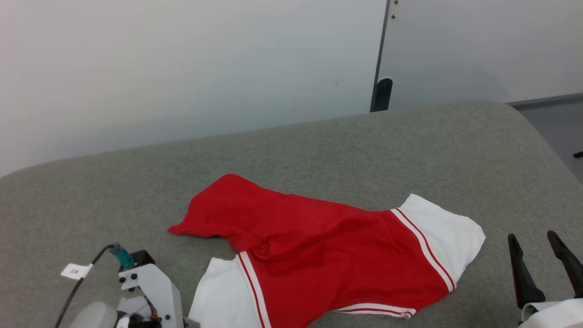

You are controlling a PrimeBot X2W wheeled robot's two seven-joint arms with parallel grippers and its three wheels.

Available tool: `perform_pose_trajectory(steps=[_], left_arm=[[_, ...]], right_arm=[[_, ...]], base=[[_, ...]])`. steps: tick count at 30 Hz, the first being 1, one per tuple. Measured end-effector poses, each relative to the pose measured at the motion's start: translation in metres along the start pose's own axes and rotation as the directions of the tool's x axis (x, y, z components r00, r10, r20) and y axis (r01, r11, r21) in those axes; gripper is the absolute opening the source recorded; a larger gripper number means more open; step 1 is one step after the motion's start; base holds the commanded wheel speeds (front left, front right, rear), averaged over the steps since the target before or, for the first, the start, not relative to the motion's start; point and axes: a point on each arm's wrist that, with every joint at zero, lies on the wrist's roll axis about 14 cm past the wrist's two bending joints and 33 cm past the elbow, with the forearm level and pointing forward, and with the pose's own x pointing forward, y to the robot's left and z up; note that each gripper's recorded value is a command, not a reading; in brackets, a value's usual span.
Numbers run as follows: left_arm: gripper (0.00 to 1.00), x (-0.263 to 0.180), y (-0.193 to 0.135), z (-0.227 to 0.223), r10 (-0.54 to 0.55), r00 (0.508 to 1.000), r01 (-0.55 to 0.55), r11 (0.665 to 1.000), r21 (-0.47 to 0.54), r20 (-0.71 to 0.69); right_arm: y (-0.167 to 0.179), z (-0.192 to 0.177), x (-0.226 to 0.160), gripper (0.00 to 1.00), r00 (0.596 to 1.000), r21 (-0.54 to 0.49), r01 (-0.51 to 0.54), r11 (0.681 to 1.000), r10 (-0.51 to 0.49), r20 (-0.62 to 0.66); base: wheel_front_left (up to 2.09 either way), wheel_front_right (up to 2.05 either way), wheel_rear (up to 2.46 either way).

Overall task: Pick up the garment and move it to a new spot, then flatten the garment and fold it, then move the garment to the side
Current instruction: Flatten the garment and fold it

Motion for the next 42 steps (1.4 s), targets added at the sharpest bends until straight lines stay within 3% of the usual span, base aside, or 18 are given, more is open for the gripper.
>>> perform_pose_trajectory(steps=[5,13,14,15,16,17,21,27,33,35,42], left_arm=[[1.00,0.012,0.002,-0.014,0.011,0.995,-0.012,1.000,-0.016,-0.103],[1.00,0.027,0.003,-0.019,-0.026,0.987,0.012,0.996,-0.092,-0.156],[0.93,0.028,0.004,-0.019,-0.025,0.986,0.010,0.996,-0.091,-0.166],[0.56,0.030,0.004,-0.020,-0.026,0.984,0.009,0.995,-0.100,-0.176],[0.12,0.031,0.005,-0.021,-0.027,0.983,0.010,0.996,-0.093,-0.183],[0.00,0.032,0.006,-0.021,-0.025,0.983,0.007,0.995,-0.100,-0.180],[0.00,0.034,0.008,-0.018,-0.031,0.986,0.013,0.994,-0.108,-0.162],[0.00,0.037,0.008,-0.013,-0.042,0.988,0.027,0.995,-0.100,-0.149],[0.00,0.041,0.006,-0.007,-0.054,0.989,0.040,0.994,-0.104,-0.138],[0.00,0.043,0.005,-0.003,-0.061,0.989,0.048,0.994,-0.102,-0.131],[0.00,0.049,0.003,0.010,-0.081,0.991,0.070,0.992,-0.100,-0.104]], right_arm=[[-0.003,-0.003,0.000,1.00,1.000,0.007,0.010,1.000,-0.010,-0.014],[0.001,-0.010,0.003,1.00,0.999,0.024,0.002,1.000,-0.001,-0.048],[0.002,-0.010,0.004,1.00,0.999,0.029,-0.004,1.000,0.005,-0.054],[0.004,-0.011,0.006,1.00,0.998,0.035,-0.011,0.999,0.014,-0.062],[0.006,-0.011,0.008,1.00,0.997,0.042,-0.021,0.999,0.024,-0.070],[0.008,-0.013,0.010,1.00,0.996,0.055,-0.026,0.998,0.031,-0.082],[0.012,-0.016,0.019,1.00,0.985,0.058,-0.066,0.996,0.075,-0.157],[0.003,-0.026,0.046,1.00,0.937,0.025,-0.114,0.993,0.116,-0.329],[-0.017,-0.049,0.072,1.00,0.836,-0.008,-0.122,0.992,0.098,-0.541],[-0.017,-0.058,0.078,1.00,0.800,0.022,-0.120,0.993,0.110,-0.590],[-0.021,-0.101,0.086,1.00,0.630,0.009,-0.128,0.992,0.088,-0.772]], base=[[0.00,0.00,0.00],[0.00,0.00,0.00],[0.00,0.00,0.00],[0.00,0.00,0.00],[0.00,0.00,0.00],[0.00,0.00,0.00],[0.00,0.00,0.00],[0.00,0.00,0.00],[0.00,0.00,0.00],[0.00,0.00,0.00],[0.00,0.00,0.00]])
